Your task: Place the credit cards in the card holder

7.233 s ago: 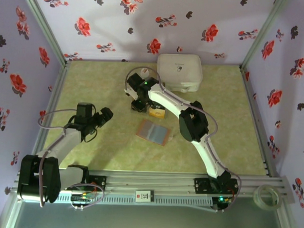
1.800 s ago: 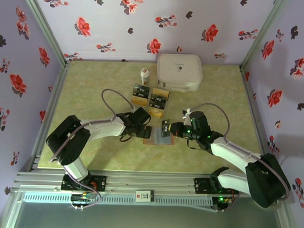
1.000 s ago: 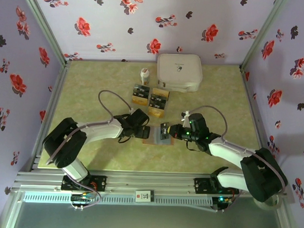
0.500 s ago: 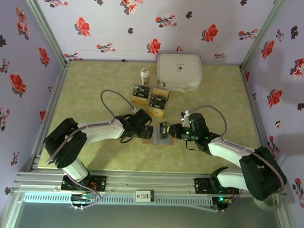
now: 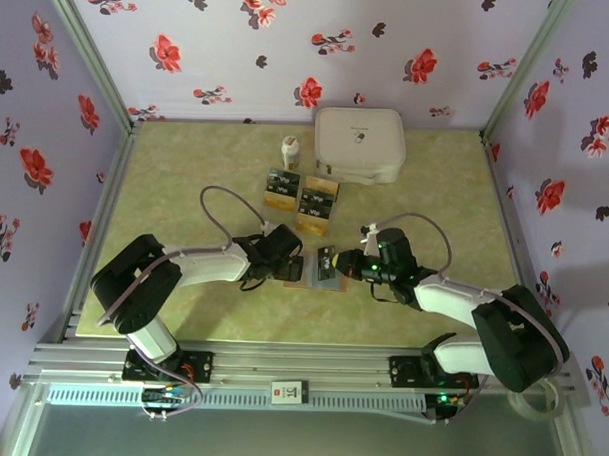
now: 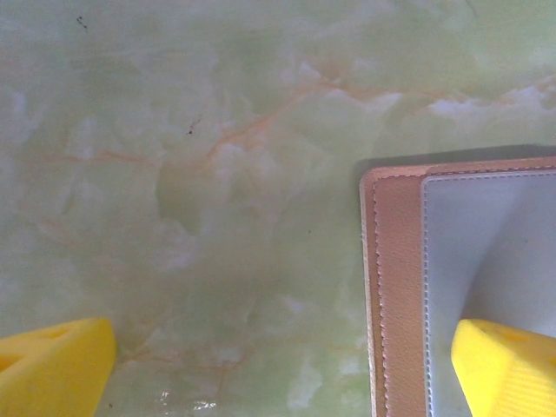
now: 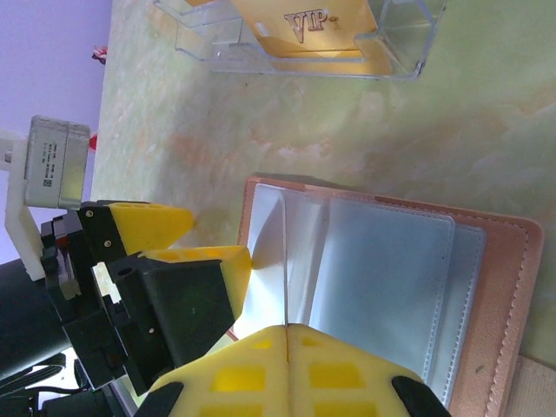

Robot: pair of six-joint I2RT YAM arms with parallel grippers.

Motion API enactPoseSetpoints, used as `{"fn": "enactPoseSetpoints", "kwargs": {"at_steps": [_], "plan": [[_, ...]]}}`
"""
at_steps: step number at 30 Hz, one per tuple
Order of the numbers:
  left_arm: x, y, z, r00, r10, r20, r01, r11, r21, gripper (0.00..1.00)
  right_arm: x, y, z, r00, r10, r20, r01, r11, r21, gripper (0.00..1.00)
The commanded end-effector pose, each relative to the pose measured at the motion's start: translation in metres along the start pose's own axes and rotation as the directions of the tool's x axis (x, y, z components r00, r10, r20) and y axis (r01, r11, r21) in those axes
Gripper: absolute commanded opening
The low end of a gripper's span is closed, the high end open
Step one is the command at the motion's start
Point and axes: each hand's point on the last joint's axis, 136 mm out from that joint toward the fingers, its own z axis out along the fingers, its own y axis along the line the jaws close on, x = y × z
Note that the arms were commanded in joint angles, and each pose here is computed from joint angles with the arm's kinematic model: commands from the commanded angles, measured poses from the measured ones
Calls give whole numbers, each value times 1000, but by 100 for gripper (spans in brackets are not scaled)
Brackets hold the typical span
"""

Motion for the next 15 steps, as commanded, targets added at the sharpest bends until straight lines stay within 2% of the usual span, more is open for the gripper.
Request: {"fn": "enactPoseSetpoints", "kwargs": {"at_steps": [1, 15], "plan": [[13, 18, 0, 1000, 0, -19, -2, 997, -71, 100, -2, 4, 2, 1000, 10, 10, -10, 999, -37, 0], [12, 19, -5, 1000, -12, -7, 11, 998, -65, 100, -1, 0, 7, 998, 57, 31, -55, 997, -56, 0]]}}
